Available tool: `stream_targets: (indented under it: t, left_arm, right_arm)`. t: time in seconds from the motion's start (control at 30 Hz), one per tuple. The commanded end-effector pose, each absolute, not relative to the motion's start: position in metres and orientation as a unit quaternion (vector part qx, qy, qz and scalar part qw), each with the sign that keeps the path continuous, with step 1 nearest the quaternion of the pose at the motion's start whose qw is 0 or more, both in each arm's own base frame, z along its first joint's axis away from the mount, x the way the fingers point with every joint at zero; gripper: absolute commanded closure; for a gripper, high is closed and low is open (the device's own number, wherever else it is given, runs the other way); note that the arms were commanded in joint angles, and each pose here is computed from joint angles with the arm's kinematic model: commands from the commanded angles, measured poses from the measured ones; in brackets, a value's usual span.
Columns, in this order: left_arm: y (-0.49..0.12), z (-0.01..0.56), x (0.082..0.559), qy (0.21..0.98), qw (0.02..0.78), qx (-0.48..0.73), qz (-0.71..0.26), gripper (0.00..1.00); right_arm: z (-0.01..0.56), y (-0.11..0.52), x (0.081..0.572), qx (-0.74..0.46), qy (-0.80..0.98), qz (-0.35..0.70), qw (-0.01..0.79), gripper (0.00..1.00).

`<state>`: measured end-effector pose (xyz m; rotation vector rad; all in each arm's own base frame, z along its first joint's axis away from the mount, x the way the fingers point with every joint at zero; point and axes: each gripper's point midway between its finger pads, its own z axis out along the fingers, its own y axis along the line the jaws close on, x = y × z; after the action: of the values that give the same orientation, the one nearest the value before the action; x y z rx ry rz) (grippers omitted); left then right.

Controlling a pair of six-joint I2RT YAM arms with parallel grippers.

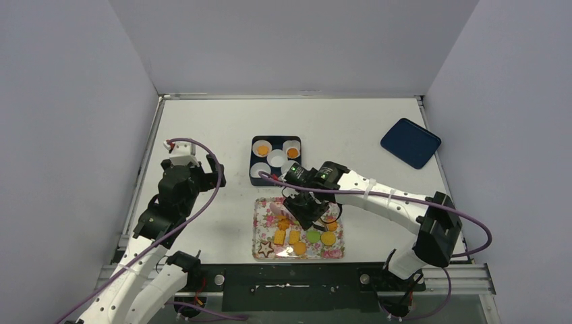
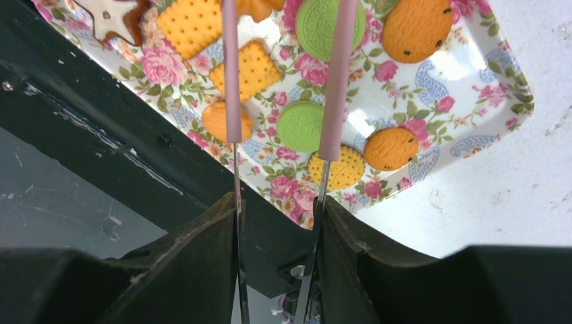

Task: Pack the cookies

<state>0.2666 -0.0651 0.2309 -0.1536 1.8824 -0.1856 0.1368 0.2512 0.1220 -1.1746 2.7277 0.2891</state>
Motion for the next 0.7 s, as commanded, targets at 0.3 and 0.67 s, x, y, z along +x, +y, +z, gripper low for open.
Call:
stream_targets:
  t: [0.3,0.67]
  left_arm:
    - [-0.067,0.242,0.27,0.795,0.597,-0.061,-0.084,0.03]
    - [-0.067,0.242,0.27,0.795,0.597,-0.061,-0.084,0.03]
  right_arm:
    - [0.125,0.243,0.126,-0.387,0.914,0.107,0.067,0.57]
    - [0.113,0.243,0.123,-0.388,0.914,0.11,0.046,0.57]
